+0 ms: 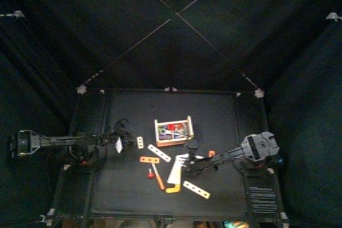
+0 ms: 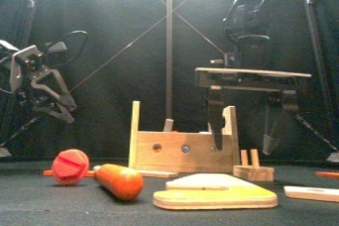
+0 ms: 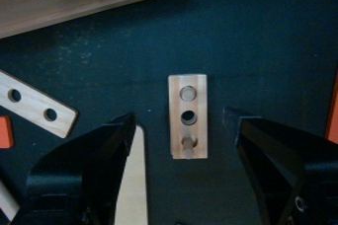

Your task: Grab 3 holed block

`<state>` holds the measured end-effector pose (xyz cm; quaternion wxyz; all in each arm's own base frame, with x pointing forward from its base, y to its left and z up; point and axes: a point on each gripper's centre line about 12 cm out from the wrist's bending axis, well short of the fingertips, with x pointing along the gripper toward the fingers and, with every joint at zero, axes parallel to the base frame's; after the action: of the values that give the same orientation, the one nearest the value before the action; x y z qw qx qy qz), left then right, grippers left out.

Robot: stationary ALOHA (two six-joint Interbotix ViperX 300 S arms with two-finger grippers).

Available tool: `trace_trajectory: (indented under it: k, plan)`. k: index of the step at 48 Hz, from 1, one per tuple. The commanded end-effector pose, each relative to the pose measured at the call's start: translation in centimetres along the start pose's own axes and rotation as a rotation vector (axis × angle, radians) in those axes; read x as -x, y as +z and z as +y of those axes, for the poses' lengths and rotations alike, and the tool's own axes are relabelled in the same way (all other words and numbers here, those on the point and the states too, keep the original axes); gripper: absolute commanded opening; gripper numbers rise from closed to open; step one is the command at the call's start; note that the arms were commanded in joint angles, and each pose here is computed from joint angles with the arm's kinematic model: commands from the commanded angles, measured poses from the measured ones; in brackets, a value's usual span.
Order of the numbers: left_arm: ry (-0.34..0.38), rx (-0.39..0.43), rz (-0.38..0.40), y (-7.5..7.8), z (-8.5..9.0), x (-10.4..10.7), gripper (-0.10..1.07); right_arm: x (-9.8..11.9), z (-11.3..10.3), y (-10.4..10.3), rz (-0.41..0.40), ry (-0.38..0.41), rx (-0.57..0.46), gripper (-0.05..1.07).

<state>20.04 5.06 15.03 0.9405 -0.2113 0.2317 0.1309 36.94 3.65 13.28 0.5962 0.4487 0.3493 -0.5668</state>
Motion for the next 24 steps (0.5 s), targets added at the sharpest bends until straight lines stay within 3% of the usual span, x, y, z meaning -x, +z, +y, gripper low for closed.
trace_trajectory:
  k: [1, 11, 19, 24]
  plan:
    - [-0.007, -0.005, -0.008, 0.3, -0.2, -0.1, 0.85, 2.8, 0.4, 0.5, 0.004, 0.077, 0.004, 1.0]
    - [0.003, 0.033, -0.012, 0.5, 0.0, -0.1, 0.85, 5.1, 0.0, 0.8, -0.056, 0.165, 0.073, 1.0]
    - [0.135, 0.351, 0.015, 1.1, 1.1, -0.2, 0.86, 4.7, -1.4, 0.8, -0.076, 0.152, 0.101, 1.0]
    - [0.219, 0.409, 0.091, 1.0, 1.5, -0.1, 0.86, 4.0, -2.3, 0.9, -0.084, 0.129, 0.114, 1.0]
